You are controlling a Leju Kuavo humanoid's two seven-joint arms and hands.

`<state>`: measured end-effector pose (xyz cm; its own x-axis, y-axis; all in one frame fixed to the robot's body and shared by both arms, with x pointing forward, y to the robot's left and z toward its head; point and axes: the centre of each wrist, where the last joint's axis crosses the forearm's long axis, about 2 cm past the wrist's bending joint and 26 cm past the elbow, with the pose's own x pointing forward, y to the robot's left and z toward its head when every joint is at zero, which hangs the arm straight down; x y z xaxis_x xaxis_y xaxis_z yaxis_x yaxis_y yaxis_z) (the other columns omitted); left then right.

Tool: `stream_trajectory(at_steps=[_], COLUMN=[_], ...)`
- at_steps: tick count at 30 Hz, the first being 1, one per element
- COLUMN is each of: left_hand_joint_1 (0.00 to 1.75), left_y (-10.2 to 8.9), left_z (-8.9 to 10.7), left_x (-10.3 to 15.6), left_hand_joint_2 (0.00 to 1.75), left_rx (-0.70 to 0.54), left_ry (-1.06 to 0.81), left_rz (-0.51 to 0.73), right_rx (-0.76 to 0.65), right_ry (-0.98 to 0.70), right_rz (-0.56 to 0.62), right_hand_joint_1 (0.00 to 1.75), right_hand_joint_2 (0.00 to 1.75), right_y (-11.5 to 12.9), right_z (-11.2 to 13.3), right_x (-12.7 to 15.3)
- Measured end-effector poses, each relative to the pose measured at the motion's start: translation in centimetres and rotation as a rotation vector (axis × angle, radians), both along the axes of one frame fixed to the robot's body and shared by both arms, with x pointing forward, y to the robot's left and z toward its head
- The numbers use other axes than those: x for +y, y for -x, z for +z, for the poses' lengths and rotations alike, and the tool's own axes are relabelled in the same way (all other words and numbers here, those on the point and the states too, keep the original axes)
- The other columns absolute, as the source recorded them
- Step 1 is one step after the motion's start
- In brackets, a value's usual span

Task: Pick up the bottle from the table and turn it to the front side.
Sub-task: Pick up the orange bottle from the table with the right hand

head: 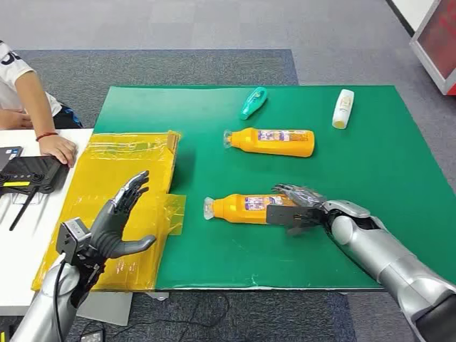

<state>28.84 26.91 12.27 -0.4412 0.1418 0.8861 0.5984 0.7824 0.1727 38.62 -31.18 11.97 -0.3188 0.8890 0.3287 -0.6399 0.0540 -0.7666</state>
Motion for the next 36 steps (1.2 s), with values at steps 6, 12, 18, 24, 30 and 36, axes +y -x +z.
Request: stream_trajectory(at_steps=[6, 12, 18, 24, 30, 36], left_hand_joint_1=[0.00, 0.00, 0.00, 0.00, 0.00, 0.00], left_y=[0.0, 0.0, 0.0, 0.0, 0.0, -0.4], left_z=[0.0, 0.0, 0.0, 0.0, 0.0, 0.1], left_x=[0.0, 0.0, 0.0, 0.0, 0.0, 0.3], left_hand_joint_2=[1.75, 1.75, 1.75, 1.75, 1.75, 1.75], left_rx=[0.001, 0.002, 0.003, 0.003, 0.003, -0.009], left_ry=[0.002, 0.003, 0.005, 0.006, 0.019, 0.042], left_rz=[-0.001, -0.003, -0.005, -0.005, -0.018, -0.032], right_rx=[0.009, 0.011, 0.014, 0.014, 0.073, 0.171], right_ry=[0.003, 0.006, 0.009, 0.009, -0.193, -0.790], right_rz=[-0.018, -0.023, -0.027, -0.027, -0.007, -0.016], right_hand_joint_1=[1.28, 1.75, 1.75, 1.75, 1.75, 1.75], right_hand_joint_2=[1.75, 1.75, 1.75, 1.75, 1.75, 1.75], right_y=[0.5, 0.6, 0.6, 0.6, 1.3, 4.9], right_z=[-0.7, -0.9, -0.8, -0.8, -1.6, -4.2], right_x=[0.2, 0.4, 0.5, 0.5, 0.0, -1.5])
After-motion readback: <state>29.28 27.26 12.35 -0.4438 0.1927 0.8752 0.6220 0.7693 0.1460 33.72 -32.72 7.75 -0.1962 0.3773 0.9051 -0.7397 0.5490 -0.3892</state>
